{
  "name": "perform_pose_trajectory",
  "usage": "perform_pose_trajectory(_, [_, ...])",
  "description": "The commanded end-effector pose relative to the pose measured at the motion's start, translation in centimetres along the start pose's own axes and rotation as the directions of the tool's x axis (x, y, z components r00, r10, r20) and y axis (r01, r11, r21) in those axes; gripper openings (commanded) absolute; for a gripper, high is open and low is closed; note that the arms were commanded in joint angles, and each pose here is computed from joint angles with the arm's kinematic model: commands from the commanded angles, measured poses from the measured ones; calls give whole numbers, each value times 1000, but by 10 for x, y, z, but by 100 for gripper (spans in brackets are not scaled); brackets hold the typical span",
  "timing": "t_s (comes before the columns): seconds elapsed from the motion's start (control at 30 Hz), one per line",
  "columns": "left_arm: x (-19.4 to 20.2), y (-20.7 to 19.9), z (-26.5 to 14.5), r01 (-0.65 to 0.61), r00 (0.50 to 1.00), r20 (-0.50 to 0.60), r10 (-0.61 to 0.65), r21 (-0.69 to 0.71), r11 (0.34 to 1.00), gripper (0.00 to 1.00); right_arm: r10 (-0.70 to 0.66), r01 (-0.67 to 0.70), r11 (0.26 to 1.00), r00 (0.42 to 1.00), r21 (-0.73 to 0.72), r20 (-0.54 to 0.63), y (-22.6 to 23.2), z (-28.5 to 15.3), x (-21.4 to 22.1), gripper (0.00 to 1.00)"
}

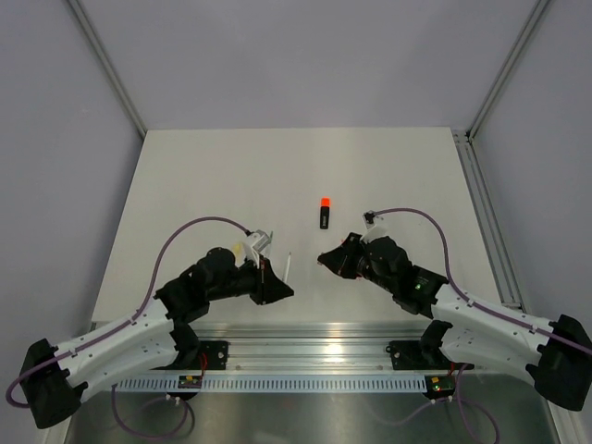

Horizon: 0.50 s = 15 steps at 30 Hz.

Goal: Insert the pens into the pen caps
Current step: Insert the pen cap onto the pen.

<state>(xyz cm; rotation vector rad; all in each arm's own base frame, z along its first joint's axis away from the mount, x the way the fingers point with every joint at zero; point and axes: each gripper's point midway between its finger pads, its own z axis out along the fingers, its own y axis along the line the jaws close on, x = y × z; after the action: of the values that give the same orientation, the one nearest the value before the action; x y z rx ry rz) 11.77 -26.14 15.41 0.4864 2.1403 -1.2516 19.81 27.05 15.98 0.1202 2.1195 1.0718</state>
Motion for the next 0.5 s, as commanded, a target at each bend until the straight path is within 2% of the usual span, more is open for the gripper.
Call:
perform_pose_trajectory(0.0, [-16,-11,7,-66,995,69,65,18,998,0,-12,16,999,995,-40,104,32,-9,-35,0])
perform_pose_trajectory(0.07, [-15,-15,10,-82,994,70,81,25,996,0,-14,20,999,992,-49,128,42,-12,-46,0])
perform_pose_trajectory(0.1, [-12,-14,13,-91,994,61,90,16,996,0,-33,33,999,993,0,110,33,-13,-42,0])
perform_pose_trajectory(0.23, [-14,-12,22,-125,990,71,125,-14,992,0,-41,37,999,991,32,128,42,-17,-55,0])
perform_pose_trajectory(0.47, [-15,-12,35,-174,983,60,176,-31,984,0,-74,64,994,991,92,109,49,-15,-54,0])
